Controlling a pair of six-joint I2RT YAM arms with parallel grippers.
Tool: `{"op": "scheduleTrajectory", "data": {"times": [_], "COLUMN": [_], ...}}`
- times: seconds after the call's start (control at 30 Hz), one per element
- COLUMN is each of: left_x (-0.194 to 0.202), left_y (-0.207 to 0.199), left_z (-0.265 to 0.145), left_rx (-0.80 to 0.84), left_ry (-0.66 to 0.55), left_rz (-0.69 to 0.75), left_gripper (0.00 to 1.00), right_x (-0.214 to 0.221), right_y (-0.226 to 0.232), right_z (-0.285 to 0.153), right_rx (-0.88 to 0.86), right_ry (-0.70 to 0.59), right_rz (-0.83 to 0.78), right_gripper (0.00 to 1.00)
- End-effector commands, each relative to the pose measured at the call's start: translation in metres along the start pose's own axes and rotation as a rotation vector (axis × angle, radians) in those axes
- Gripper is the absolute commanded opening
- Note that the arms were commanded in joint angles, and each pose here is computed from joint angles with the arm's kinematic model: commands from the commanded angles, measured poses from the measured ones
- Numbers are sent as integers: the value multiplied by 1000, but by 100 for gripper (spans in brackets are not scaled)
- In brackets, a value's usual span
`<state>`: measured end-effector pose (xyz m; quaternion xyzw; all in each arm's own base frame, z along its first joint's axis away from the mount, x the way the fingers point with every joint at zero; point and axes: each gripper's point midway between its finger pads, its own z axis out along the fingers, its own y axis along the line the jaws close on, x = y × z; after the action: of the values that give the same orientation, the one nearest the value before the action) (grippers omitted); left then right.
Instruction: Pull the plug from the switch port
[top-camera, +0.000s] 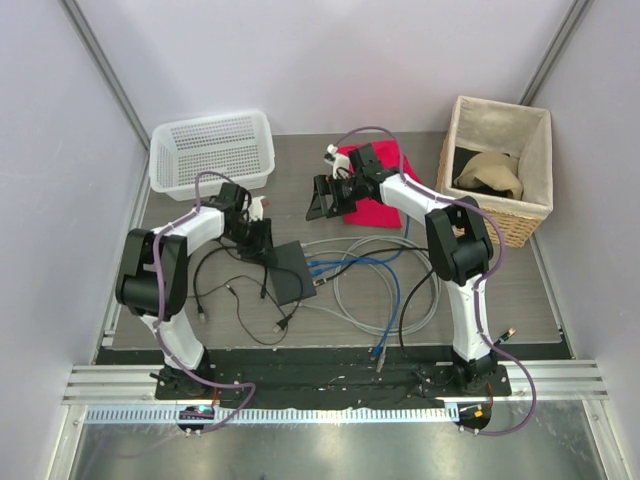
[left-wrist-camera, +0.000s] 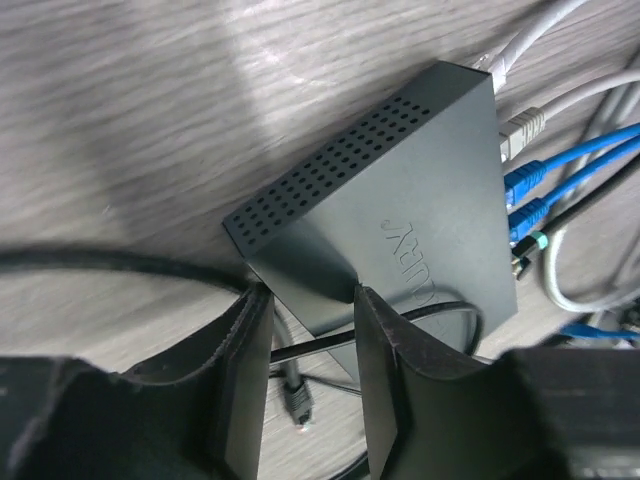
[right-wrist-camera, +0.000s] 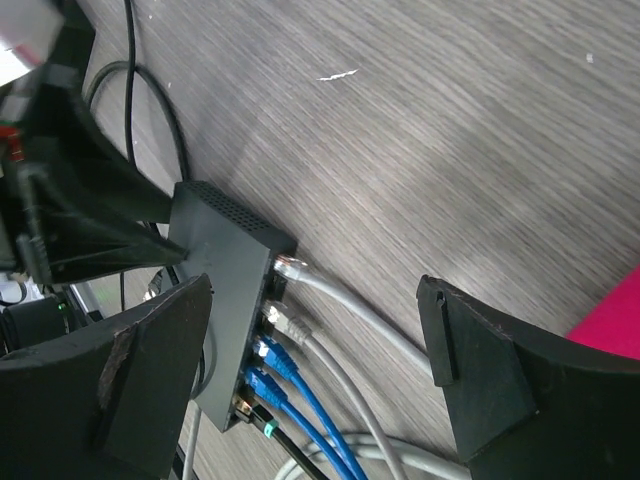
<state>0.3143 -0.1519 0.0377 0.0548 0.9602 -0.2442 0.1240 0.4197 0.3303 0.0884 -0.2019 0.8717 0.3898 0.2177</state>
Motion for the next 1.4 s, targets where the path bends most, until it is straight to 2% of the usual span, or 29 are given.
{"op": "scheduleTrajectory", "data": {"times": [0.0, 0.17, 0.2, 0.33, 0.4, 0.53, 0.63, 0.87, 1.17, 1.37], "left_x": [-20, -43, -60, -79, -89, -106, -104, -81, -64, -54], "left_y": [-21, -19, -20, -15, -18, -29, -40, -59, -22, 1], "left_z": [4, 14, 19, 24, 19, -13, -21, 0, 36, 53], "left_rx": [109, 103, 100, 80, 71, 47, 83, 159, 26, -51], "left_ry": [-8, 8, 1, 62, 44, -78, -110, -36, 37, 75], "left_rz": [46, 77, 92, 119, 147, 218, 203, 126, 101, 88], "left_gripper": [40, 37, 36, 35, 35, 37, 38, 38, 38, 39], "right_x": [-24, -9, -9, -25, -26, -30, -30, -17, 10, 34], "right_y": [26, 12, 8, -11, -21, -30, -37, -42, -42, -49], "right_z": [-10, 0, -1, -2, 0, -5, -1, 11, 14, 25], "right_rx": [-52, -82, -113, -122, -127, -165, -174, -223, -243, -215], "right_ry": [-64, -15, -9, -15, -9, -7, -2, 41, 97, 148], "right_rz": [-105, -119, -108, -119, -140, -132, -112, -40, -2, 27], "right_gripper": [93, 86, 84, 78, 76, 73, 70, 64, 63, 52]}}
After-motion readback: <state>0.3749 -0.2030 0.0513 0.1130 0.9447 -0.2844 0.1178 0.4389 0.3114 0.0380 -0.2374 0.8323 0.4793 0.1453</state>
